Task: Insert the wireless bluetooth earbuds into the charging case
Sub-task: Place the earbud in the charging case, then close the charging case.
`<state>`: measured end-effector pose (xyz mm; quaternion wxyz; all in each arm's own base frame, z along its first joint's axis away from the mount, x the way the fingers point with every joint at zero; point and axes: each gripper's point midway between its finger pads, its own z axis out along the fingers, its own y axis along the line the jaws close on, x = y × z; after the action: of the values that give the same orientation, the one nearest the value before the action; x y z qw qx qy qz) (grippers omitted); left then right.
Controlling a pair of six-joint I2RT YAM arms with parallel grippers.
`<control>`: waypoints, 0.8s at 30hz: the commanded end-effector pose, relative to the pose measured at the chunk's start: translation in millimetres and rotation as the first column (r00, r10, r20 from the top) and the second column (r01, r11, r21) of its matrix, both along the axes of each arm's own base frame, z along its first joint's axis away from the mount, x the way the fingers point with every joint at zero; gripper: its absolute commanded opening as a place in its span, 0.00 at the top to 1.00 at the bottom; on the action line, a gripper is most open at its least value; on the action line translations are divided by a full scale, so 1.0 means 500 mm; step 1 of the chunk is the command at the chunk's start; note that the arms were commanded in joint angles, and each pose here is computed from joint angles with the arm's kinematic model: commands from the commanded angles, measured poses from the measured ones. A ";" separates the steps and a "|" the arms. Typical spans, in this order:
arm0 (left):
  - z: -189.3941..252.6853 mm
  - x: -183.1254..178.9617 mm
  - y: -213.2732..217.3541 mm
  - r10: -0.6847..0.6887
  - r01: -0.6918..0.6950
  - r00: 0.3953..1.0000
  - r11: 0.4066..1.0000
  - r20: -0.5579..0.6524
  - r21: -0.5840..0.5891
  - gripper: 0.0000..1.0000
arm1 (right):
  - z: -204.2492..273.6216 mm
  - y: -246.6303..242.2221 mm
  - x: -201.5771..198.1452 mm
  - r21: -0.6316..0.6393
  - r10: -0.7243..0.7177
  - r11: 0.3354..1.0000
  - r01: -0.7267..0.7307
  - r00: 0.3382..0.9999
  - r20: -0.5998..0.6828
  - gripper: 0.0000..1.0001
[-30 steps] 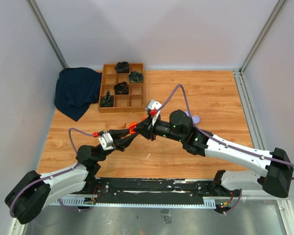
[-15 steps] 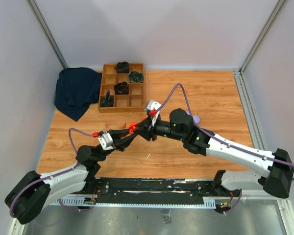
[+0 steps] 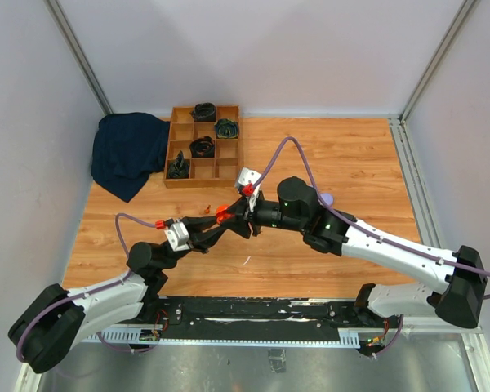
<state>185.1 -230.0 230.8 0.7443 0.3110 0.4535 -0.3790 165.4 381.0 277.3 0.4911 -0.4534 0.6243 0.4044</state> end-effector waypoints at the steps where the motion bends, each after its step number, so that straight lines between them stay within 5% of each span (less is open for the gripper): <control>1: -0.092 -0.031 0.011 -0.025 0.029 0.997 0.997 -0.069 0.066 1.00 | 0.048 -0.019 -0.009 -0.003 0.015 1.000 -0.015 0.995 0.098 0.56; 7: -0.096 -0.041 -0.002 -0.072 0.078 0.995 0.993 -0.072 0.083 1.00 | 0.025 -0.078 -0.016 -0.199 0.100 0.978 -0.064 0.979 0.177 0.35; 16: -0.099 -0.067 -0.022 -0.166 0.172 0.984 0.979 -0.058 0.113 1.00 | -0.014 -0.089 -0.036 -0.306 0.259 0.932 -0.196 0.949 0.181 0.04; 24: -0.104 -0.081 -0.035 -0.226 0.233 0.972 0.964 -0.067 0.127 1.00 | -0.049 -0.062 -0.030 -0.339 0.329 0.903 -0.263 0.932 0.155 0.01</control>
<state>162.6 -251.8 198.8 0.6792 0.3861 0.4568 -0.4253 151.5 344.5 247.2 0.4135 -0.6345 0.5746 0.3102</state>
